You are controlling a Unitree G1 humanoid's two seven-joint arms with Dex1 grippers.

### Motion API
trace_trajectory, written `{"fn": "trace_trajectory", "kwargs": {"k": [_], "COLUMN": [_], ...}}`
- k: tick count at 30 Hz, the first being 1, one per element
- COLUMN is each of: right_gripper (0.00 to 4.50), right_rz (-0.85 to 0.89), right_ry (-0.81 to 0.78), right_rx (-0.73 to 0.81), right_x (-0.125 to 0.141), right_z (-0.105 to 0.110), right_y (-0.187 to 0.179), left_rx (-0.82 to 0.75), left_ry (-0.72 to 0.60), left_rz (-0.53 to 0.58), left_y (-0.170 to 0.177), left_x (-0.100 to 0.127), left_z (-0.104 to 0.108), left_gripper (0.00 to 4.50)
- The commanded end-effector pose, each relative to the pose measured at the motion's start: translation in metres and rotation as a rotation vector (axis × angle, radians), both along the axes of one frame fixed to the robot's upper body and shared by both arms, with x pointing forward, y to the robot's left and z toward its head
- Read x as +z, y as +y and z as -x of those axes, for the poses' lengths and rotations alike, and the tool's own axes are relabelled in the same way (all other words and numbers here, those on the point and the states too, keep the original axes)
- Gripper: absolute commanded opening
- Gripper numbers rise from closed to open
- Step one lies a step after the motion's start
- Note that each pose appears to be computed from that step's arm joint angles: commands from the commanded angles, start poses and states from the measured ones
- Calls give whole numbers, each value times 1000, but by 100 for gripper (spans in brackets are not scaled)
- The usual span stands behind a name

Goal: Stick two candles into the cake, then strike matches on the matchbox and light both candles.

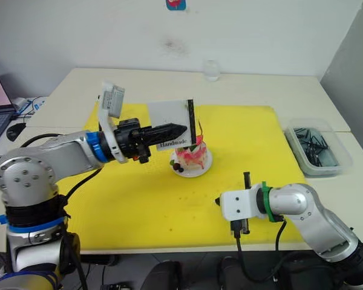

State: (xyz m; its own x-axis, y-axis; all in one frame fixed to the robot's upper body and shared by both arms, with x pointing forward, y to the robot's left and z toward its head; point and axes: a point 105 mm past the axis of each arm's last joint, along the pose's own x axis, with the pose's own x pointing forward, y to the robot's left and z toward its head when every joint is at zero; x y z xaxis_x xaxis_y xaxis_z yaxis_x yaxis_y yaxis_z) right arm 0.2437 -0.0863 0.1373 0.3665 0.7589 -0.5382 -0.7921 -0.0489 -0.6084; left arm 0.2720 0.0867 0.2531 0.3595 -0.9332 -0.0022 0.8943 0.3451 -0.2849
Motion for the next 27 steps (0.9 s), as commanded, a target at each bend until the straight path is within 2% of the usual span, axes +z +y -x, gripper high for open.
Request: {"fn": "trace_trajectory", "kwargs": {"k": [1, 12, 21, 27], "right_gripper": [3, 3, 3, 3], "right_rz": [-54, -127, -203, -234], "right_ry": [-29, -71, -122, -137], "right_rx": [-23, -62, -5, 58], "right_x": [16, 34, 49, 52], "right_z": [1, -3, 4, 10], "right_y": [0, 0, 7, 13], "left_rx": [-55, 18, 2, -22], "left_ry": [22, 108, 247, 320], "left_rz": [-36, -143, -104, -45], "left_y": [-1, 6, 3, 2], "left_x": [-11, -56, -84, -87], "left_z": [19, 16, 15, 11], "left_gripper": [0, 0, 0, 0]}}
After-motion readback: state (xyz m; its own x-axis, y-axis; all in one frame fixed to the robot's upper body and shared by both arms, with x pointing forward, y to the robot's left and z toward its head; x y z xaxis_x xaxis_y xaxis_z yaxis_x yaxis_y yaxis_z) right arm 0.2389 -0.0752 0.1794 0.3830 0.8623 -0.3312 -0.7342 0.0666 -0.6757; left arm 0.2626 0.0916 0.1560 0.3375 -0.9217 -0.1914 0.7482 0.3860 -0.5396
